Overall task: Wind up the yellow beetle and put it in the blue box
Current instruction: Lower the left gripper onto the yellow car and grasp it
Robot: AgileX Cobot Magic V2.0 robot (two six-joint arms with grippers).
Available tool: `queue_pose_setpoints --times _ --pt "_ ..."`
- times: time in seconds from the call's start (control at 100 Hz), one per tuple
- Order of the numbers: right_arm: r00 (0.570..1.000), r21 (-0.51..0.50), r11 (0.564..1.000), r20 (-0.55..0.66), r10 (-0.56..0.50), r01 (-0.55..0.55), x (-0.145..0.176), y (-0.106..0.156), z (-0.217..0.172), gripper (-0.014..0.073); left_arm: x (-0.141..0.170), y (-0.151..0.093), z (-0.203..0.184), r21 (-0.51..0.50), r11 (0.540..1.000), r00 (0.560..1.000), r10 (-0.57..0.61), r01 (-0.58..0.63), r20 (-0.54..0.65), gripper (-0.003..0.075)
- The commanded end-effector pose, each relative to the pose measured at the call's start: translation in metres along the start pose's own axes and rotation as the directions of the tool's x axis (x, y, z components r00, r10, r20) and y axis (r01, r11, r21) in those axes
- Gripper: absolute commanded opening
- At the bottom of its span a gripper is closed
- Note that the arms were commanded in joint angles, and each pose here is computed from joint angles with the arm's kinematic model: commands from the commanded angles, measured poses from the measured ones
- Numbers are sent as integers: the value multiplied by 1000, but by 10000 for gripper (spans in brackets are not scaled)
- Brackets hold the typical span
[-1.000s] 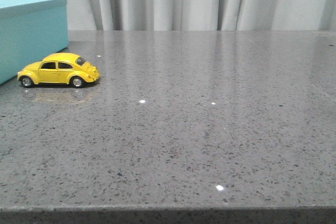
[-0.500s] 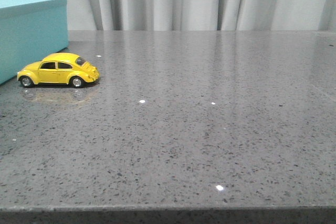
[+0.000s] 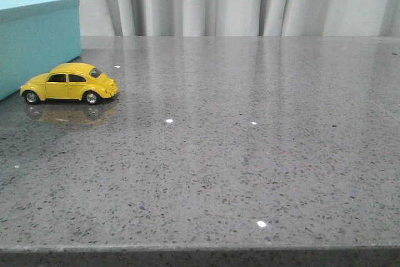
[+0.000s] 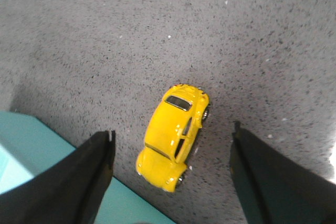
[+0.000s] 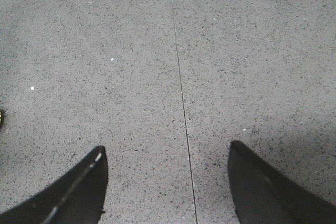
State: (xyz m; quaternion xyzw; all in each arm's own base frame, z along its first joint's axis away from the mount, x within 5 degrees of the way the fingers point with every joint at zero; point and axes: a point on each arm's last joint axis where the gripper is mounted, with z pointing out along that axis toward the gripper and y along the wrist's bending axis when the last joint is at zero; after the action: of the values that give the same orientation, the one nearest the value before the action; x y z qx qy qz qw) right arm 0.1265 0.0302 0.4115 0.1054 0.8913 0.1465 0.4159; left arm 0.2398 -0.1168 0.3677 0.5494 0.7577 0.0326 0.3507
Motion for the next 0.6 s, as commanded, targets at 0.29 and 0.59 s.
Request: queue_pose_setpoints --times 0.29,0.59 --pt "996 -42 999 93 -10 14 -10 4 -9 489 -11 17 65 120 987 984 121 -106 -127 459" --pt "996 -44 999 92 -9 13 -10 5 -9 489 -3 21 91 117 979 960 189 -167 -209 459"
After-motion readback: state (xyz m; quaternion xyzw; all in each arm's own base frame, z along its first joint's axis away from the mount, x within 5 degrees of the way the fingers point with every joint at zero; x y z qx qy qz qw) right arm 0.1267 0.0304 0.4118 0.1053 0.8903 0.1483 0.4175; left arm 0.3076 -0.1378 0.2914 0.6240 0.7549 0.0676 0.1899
